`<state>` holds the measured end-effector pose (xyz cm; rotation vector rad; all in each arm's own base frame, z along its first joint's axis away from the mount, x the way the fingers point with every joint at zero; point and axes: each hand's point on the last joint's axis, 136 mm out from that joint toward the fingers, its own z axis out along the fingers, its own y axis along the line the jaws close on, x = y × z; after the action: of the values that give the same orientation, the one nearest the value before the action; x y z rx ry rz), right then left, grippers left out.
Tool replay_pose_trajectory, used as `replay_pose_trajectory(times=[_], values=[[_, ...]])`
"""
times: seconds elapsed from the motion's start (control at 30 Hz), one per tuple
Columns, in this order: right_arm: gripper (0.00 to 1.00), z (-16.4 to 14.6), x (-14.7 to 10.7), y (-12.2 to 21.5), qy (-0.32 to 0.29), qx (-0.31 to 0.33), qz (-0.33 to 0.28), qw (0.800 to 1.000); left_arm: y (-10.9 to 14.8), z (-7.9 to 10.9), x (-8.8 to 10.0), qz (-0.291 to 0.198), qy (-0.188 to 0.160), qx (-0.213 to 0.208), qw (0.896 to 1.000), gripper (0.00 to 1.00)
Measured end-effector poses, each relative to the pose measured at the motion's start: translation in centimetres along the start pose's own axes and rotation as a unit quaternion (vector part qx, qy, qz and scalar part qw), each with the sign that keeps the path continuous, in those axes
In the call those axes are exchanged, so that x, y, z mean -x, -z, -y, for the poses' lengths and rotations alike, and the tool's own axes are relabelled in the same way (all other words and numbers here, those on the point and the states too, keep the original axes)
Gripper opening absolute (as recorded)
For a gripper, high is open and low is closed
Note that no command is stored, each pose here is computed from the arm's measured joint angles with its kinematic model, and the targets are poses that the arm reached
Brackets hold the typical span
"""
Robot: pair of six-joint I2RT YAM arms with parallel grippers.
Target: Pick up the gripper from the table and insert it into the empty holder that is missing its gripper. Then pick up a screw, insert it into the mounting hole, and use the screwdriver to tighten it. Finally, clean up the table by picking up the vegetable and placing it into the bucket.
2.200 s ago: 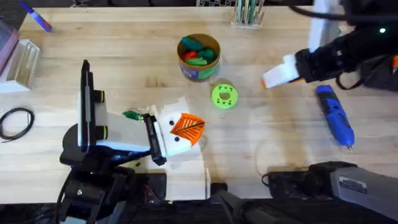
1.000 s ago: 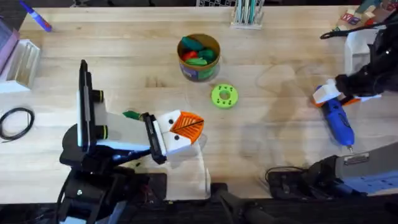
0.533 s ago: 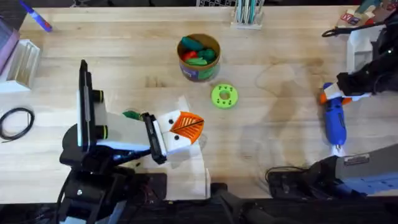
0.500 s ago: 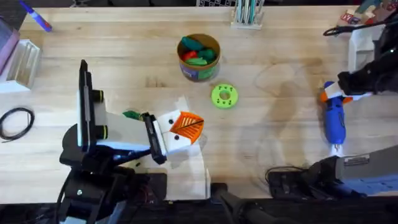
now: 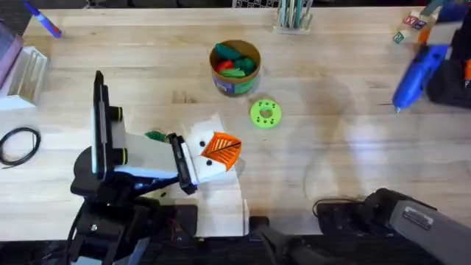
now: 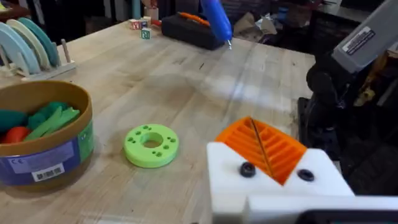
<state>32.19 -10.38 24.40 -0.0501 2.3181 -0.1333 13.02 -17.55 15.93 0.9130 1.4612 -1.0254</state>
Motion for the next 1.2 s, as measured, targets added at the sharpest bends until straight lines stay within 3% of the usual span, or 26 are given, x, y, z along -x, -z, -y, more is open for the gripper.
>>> replay_pose_trajectory(times=[0.1,0.23,0.43,0.57,0.9,1.2], values=[[0.023,-4.1,3.8,1.6,0.013,0.062,0.080,0.995,0.0,0.0,0.0,0.000,0.000,0.000,1.000,0.010],[0.023,-11.9,6.9,2.6,0.047,0.177,0.134,0.974,0.0,0.0,0.0,0.000,0.000,0.000,1.000,0.010],[0.023,-24.9,8.9,7.0,0.137,0.342,0.201,0.908,0.0,0.0,0.0,0.000,0.000,0.000,1.000,0.010],[0.023,-30.7,8.3,10.7,0.175,0.420,0.225,0.862,0.0,0.0,0.0,0.000,0.000,0.000,1.000,0.010],[0.023,-38.1,7.8,18.6,0.205,0.527,0.290,0.772,0.0,0.0,0.0,0.000,0.000,0.000,1.000,0.010],[0.023,-40.1,6.6,20.8,0.203,0.563,0.297,0.744,0.0,0.0,0.0,0.000,0.000,0.000,1.000,0.010]])
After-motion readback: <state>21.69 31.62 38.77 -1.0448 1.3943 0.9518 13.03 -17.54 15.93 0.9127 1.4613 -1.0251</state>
